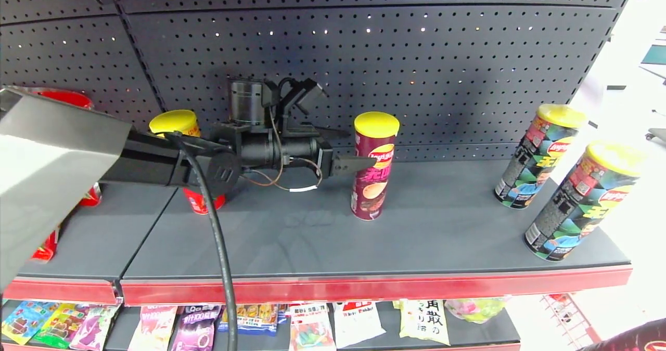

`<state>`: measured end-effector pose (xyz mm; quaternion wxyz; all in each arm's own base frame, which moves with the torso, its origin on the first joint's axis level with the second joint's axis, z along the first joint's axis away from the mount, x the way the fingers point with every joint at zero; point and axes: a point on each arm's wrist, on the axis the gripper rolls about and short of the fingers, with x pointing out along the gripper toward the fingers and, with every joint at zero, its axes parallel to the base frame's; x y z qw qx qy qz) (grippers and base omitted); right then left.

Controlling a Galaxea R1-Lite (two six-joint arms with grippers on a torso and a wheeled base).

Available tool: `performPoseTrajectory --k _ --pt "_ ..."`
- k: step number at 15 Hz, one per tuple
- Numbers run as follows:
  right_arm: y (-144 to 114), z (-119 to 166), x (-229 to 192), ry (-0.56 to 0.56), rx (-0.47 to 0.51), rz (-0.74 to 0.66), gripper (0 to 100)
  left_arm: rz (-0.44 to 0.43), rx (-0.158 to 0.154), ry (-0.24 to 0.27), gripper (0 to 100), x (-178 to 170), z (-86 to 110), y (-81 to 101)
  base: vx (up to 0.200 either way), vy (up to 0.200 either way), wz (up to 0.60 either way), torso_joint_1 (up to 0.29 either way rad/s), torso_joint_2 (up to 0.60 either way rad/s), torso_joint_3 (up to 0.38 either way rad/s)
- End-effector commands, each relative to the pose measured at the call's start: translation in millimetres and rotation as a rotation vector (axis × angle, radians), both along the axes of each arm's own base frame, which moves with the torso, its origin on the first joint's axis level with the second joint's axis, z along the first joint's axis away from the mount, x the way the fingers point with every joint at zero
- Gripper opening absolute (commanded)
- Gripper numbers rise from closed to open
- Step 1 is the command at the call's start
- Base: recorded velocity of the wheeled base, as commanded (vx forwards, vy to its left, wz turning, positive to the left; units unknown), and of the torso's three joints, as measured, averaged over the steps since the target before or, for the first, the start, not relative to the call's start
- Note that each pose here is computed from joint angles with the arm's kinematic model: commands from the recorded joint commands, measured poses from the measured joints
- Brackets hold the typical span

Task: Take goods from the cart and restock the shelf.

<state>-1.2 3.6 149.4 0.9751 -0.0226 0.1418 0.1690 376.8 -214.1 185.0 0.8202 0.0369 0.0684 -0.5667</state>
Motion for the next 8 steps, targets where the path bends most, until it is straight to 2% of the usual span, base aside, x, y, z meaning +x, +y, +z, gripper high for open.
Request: performPoseTrajectory --k 1,4,8 --pt "0 0 0 -0.001 -0.001 -0.002 0 -0.007 -0.001 -0.001 100 6 -5.0 -7.9 0.000 0.000 0.00 0.000 0.00 0.000" --pt "0 -1 0 0.003 -0.001 -0.008 0 -0.012 -0.004 -0.009 100 9 -5.5 -14.7 0.000 0.000 0.00 0.000 0.00 0.000" --pt "0 -2 0 0.003 -0.001 -0.008 0 -0.018 0.005 0.006 100 11 -11.1 -23.0 0.000 0.000 0.00 0.000 0.00 0.000"
